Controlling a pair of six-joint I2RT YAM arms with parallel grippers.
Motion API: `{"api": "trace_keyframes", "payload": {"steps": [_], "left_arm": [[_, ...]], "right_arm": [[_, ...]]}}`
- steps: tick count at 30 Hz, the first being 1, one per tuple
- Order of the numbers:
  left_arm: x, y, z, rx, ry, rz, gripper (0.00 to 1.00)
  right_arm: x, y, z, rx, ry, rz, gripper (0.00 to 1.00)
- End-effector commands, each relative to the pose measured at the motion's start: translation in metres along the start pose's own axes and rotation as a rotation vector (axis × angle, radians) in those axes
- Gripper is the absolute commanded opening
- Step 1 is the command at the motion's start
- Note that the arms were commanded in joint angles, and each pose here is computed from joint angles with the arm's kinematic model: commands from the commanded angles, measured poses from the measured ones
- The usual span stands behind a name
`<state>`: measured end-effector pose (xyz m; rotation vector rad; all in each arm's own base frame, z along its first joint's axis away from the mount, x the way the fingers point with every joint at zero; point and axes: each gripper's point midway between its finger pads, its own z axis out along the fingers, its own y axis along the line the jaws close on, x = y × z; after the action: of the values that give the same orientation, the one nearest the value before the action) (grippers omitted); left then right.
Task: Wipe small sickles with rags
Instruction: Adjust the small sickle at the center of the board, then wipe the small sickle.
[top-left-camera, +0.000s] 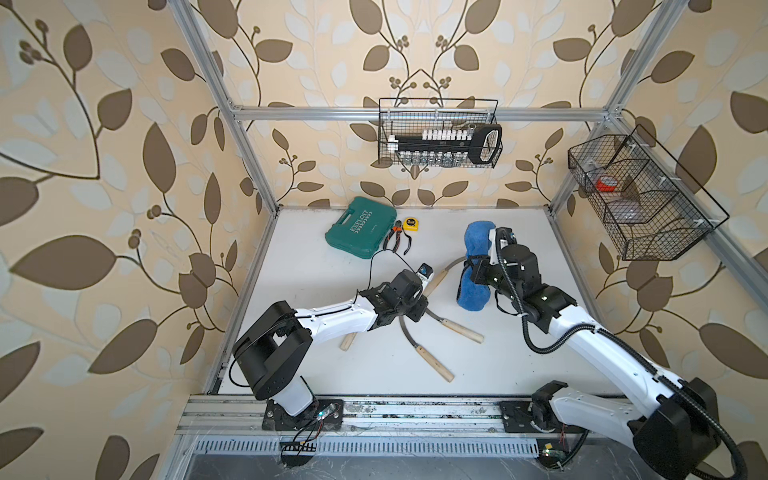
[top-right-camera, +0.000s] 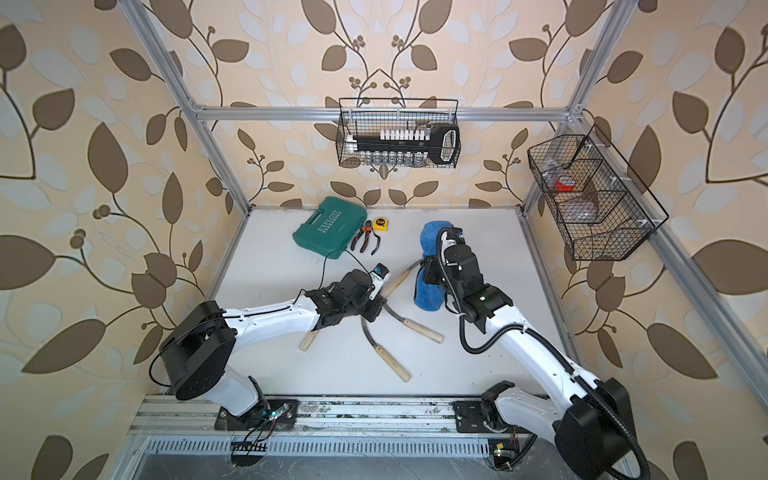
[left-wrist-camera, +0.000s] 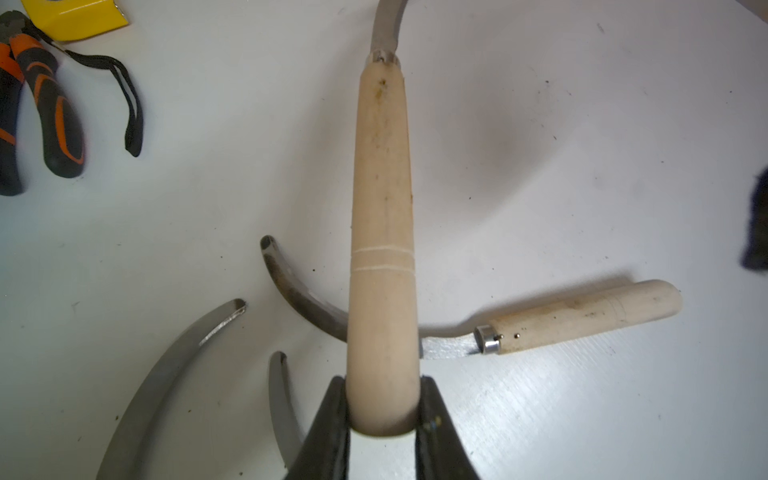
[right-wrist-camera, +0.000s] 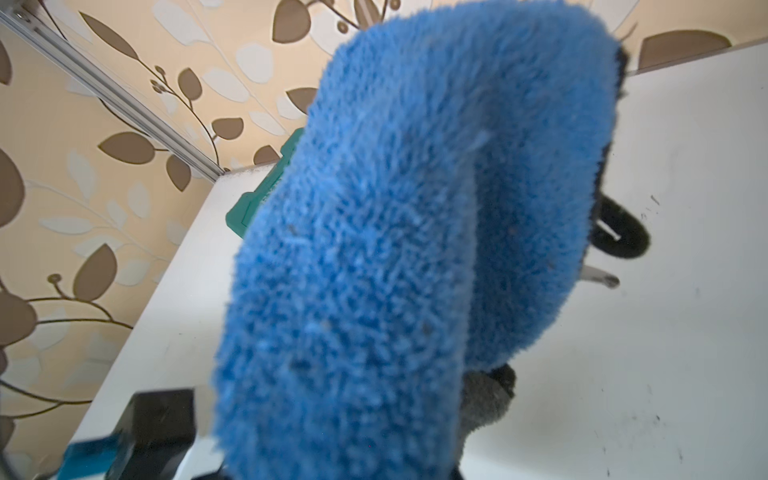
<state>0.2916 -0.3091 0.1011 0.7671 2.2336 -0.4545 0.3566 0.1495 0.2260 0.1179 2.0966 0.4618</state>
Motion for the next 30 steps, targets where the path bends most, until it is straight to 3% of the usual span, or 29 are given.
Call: {"api": "trace_keyframes", "payload": {"steps": [1, 6, 15, 22, 30], "left_arm": [[-0.034, -0.018, -0.019, 0.054, -0.189, 0.050, 0.01], [-0.032, -0.028, -0.017, 0.106, -0.210, 0.071, 0.00], [-0.048, -0.013, -0.008, 0.000, -0.245, 0.070, 0.00], [-0.048, -0.005, -0.005, -0.041, -0.241, 0.050, 0.00], [-0.048, 0.004, 0.007, -0.099, -0.232, 0.053, 0.00]], "right_arm": [[-0.002, 0.004, 0.016, 0.010, 0.024, -0.072, 0.00], [0.018, 0.028, 0.046, -0.103, 0.139, -0.116, 0.00], [0.058, 0.027, 0.081, -0.073, 0.277, -0.148, 0.00], [0.083, 0.030, 0.088, -0.097, 0.337, -0.148, 0.00], [0.109, 0.064, 0.074, -0.247, 0.402, -0.162, 0.00]]}}
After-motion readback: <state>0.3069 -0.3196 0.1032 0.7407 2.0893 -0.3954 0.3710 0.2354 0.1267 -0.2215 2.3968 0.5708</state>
